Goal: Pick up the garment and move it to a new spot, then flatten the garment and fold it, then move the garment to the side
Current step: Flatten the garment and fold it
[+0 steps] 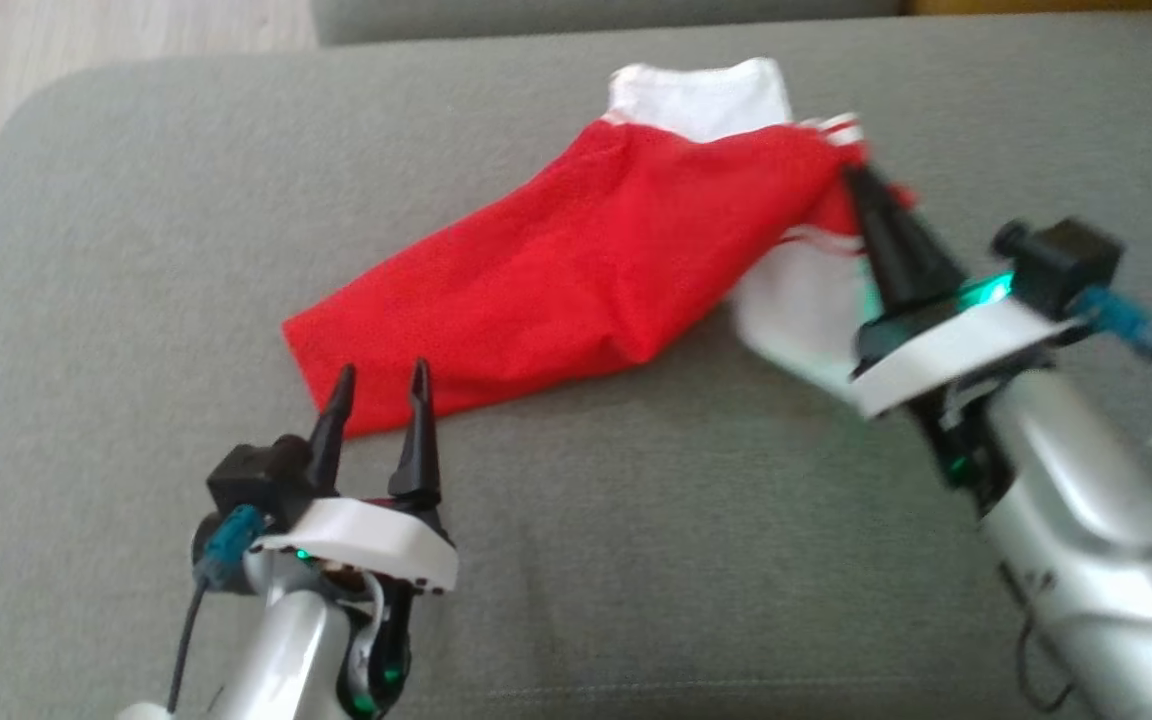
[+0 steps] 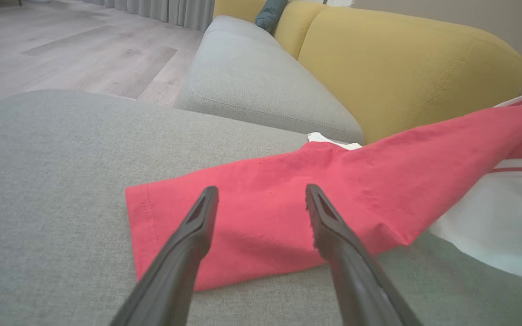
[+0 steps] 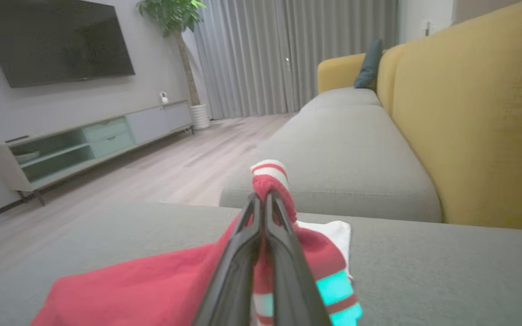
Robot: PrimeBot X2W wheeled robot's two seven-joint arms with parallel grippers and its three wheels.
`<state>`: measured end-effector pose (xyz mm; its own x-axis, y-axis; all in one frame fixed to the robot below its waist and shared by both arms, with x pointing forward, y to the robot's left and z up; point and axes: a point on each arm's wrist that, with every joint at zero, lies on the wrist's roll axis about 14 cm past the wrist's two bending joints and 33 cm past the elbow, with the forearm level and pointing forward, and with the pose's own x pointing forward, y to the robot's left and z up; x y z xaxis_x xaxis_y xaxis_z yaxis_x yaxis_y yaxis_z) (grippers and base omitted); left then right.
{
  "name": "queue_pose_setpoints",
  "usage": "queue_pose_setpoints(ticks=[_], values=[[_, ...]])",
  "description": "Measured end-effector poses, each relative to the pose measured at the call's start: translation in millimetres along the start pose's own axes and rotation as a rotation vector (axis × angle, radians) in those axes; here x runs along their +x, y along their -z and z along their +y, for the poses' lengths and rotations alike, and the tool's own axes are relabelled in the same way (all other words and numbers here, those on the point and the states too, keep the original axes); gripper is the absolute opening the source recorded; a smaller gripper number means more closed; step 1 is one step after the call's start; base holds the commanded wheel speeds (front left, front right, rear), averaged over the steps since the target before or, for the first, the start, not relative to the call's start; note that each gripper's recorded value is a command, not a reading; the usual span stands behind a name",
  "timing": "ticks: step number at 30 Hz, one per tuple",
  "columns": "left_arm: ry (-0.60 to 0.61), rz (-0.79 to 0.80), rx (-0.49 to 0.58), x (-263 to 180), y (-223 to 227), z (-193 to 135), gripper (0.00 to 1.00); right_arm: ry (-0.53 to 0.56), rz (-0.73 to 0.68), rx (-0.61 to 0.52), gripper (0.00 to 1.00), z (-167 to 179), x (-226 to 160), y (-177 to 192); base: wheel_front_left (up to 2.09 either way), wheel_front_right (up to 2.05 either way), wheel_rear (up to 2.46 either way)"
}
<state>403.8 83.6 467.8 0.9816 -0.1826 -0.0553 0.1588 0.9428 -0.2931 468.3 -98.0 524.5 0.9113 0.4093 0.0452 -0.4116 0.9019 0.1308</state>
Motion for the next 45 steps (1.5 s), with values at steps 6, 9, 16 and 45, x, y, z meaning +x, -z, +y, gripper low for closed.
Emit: queue_pose_setpoints(ticks=[6, 9, 16, 45], values=[[-0.027, 0.035, -0.007, 1, 11, 11, 1.0, 0.076, 0.126, -0.095, 0.0, -46, 40, 31, 0.0, 0.0, 0.0], [-0.044, 0.042, -0.001, 4, 13, 19, 1.0, 0.145, 0.195, -0.131, 0.32, -77, 58, 47, 0.0, 0.0, 0.0], [-0.086, 0.084, 0.008, 2, 27, 33, 1.0, 0.246, 0.287, -0.105, 1.0, -108, 66, 81, 0.0, 0.0, 0.0], [-0.044, 0.097, 0.009, 22, 36, 24, 1.0, 0.329, 0.399, 0.003, 0.0, -112, 0, 151, 0.0, 0.0, 0.0]])
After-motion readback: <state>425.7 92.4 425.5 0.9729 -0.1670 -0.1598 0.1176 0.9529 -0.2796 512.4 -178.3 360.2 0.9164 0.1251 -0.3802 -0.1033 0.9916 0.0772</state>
